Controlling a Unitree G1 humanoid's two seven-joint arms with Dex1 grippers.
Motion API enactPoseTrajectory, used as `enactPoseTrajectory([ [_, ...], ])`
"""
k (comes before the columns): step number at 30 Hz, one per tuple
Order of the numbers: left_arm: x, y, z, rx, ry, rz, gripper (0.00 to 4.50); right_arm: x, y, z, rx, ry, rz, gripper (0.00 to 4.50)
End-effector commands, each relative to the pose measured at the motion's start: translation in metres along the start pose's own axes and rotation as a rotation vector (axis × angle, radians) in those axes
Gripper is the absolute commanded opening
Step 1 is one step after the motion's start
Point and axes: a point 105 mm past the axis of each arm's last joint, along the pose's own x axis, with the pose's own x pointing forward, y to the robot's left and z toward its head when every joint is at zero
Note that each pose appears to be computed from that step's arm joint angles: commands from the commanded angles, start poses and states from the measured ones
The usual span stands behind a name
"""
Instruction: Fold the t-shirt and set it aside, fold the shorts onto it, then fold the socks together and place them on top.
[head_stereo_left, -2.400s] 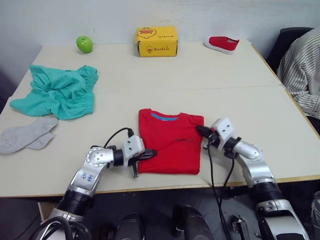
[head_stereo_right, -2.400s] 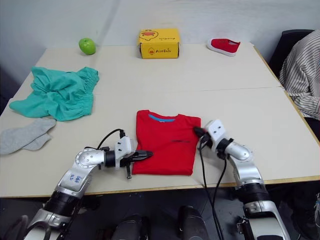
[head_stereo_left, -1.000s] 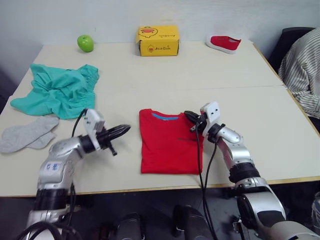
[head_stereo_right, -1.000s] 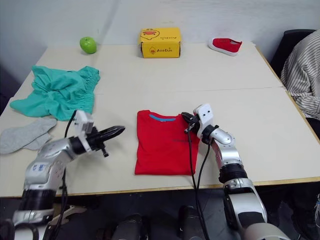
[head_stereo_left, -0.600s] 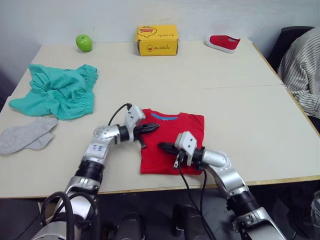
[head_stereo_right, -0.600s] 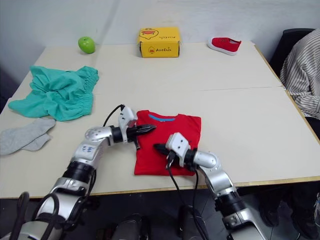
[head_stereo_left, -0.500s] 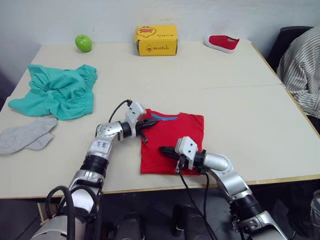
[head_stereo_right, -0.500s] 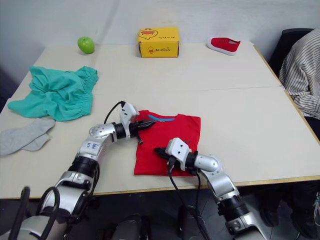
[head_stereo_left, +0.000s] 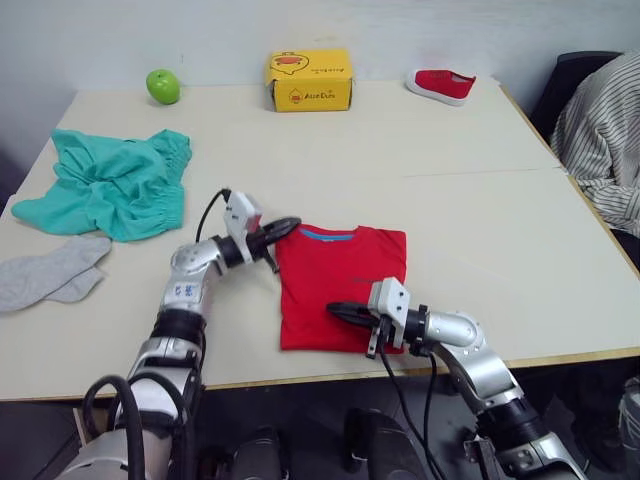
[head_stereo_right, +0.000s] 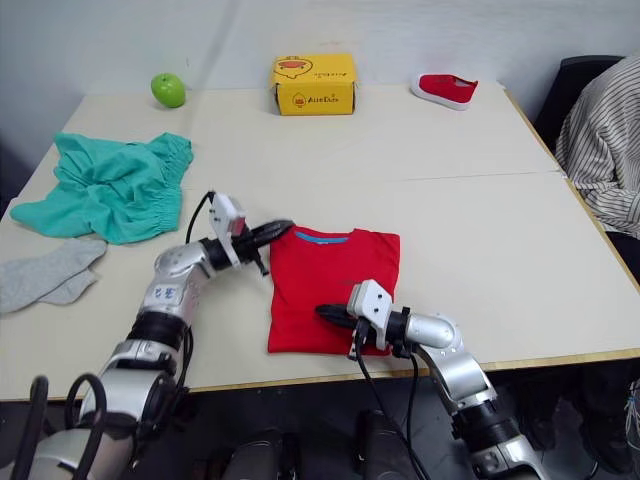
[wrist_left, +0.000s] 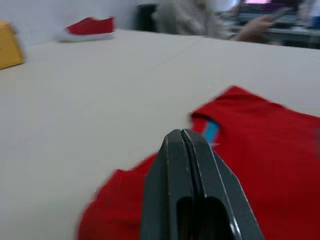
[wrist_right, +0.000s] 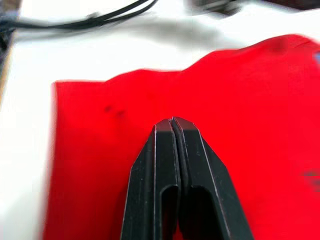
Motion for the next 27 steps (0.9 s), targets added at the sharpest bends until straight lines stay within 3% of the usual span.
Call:
enactPoseTrajectory([
  [1, -0.010, -0.027, -0.007, 0.034, 0.060, -0.131, 0.00, 0.000, -0.026, 0.000, -0.013, 0.004, -0.066, 0.03],
  [6, -0.027, -0.051, -0.031, 0.003, 0.158, -0.187, 0.00, -0.001, -0.067, -0.010, 0.010, 0.041, -0.181, 0.03],
  [15, -0.069, -0.082, -0.049, 0.002, 0.315, -0.266, 0.00, -0.013, -0.123, -0.017, 0.048, 0.070, -0.423, 0.03],
  [20, -0.087, -0.083, -0.039, 0.012, 0.323, -0.276, 0.00, -0.024, -0.140, -0.019, 0.080, 0.056, -0.542, 0.03],
  [24, -0.111, -0.093, -0.013, -0.078, 0.311, -0.382, 0.00, -0.039, -0.153, -0.010, 0.086, 0.019, -0.603, 0.03],
  [27, -0.112, -0.089, 0.003, -0.142, 0.278, -0.378, 0.00, -0.051, -0.155, -0.003, 0.059, 0.010, -0.596, 0.03],
])
